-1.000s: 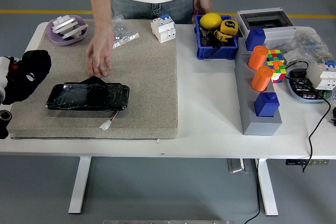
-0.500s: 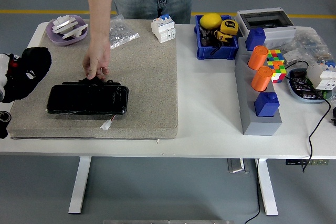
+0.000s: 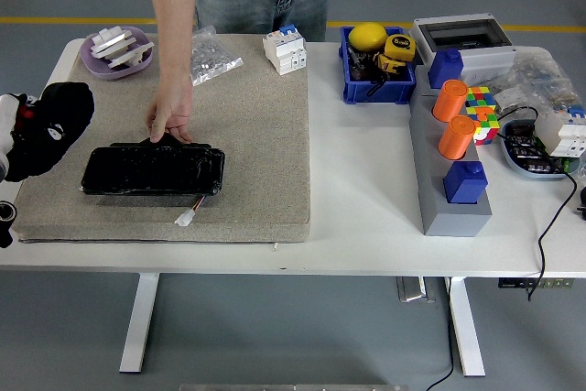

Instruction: Pick the rag up,wipe the panel,place it on the desk

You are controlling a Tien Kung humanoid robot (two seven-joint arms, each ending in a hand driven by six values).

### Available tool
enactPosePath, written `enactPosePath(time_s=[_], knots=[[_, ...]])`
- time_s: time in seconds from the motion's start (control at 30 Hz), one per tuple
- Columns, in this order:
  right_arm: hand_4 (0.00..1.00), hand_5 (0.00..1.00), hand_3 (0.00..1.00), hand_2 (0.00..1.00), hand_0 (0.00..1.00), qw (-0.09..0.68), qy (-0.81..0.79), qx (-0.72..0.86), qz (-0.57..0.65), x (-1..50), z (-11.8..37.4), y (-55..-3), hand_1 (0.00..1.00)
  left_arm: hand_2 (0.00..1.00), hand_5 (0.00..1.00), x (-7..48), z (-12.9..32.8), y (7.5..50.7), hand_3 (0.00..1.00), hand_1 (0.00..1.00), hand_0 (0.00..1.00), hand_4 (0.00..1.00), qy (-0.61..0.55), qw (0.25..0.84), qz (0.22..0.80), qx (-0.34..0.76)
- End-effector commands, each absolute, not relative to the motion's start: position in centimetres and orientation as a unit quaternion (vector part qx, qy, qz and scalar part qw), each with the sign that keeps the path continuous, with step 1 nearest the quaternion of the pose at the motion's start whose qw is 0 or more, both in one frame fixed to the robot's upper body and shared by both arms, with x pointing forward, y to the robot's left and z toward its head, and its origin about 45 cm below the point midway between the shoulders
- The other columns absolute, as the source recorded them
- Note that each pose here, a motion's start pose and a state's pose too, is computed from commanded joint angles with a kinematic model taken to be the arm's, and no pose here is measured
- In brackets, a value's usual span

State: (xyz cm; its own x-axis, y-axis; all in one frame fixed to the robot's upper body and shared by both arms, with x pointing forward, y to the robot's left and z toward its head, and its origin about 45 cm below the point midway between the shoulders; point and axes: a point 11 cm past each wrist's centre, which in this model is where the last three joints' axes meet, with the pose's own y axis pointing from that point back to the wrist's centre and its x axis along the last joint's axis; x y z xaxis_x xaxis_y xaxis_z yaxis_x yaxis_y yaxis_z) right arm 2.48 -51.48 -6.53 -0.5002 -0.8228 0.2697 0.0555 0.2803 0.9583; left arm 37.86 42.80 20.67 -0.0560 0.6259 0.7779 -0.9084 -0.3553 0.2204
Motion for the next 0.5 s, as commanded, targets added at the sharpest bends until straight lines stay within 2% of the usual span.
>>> enactPosePath(time_s=[0.3,0.5], knots=[[0.967,0.487,0.646,0.717,0.756,0.413,-0.686,0.28,-0.53,2.5,-6.5,-51.5,0.72,0.535,0.002,36.9,20.6,41.6,0.465,0.284,0.242,0.224,-0.177,0.554,0.699,0.415],[0.967,0.487,0.646,0.717,0.756,0.412,-0.688,0.279,-0.528,2.6,-6.4,-51.7,0.721,0.534,0.002,36.0,19.0,41.2,0.467,0.284,0.242,0.224,-0.164,0.563,0.692,0.421]])
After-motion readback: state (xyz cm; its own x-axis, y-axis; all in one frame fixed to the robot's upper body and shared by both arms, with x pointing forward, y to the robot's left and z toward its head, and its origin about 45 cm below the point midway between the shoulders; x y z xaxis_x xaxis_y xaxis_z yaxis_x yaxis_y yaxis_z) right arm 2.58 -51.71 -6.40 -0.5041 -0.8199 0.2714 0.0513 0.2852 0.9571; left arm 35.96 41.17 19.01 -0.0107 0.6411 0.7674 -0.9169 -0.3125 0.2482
